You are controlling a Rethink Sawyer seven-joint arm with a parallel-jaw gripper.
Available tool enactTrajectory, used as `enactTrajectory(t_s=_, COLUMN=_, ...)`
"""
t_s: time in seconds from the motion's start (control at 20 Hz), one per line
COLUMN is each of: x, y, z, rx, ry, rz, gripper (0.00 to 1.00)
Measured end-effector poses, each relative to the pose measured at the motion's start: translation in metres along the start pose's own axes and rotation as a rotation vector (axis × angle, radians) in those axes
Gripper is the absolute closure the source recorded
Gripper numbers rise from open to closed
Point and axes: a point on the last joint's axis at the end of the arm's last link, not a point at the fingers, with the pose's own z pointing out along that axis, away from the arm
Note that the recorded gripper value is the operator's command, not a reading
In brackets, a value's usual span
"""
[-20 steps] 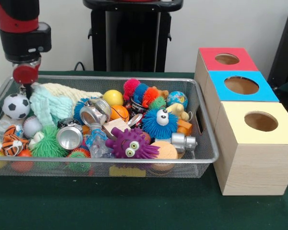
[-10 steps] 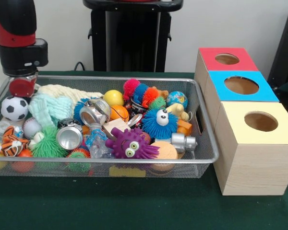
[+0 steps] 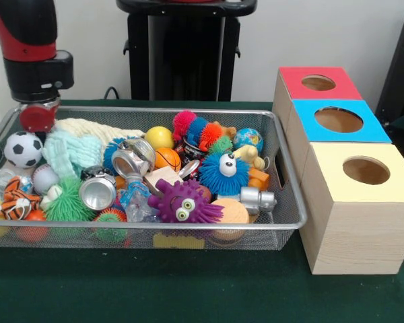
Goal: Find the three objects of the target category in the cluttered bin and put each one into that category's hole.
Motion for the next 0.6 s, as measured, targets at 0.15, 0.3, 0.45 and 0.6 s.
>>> enactTrajectory(t_s=0.15, x=0.027, y=0.010, z=-0.005, rx=-0.005, ry=-0.033, rz=-0.002, gripper=1.00)
enactTrajectory(t_s=0.3, x=0.067, y=0.031, z=-0.008, rx=-0.048, ry=-0.068, rz=0.027, gripper=1.00)
enactTrajectory(t_s=0.45, x=0.100, y=0.046, z=-0.006, rx=-0.093, ry=-0.083, rz=0.091, gripper=1.00)
enactTrajectory(t_s=0.6, x=0.126, y=0.051, z=-0.003, rx=-0.145, ry=-0.117, rz=0.212, gripper=1.00)
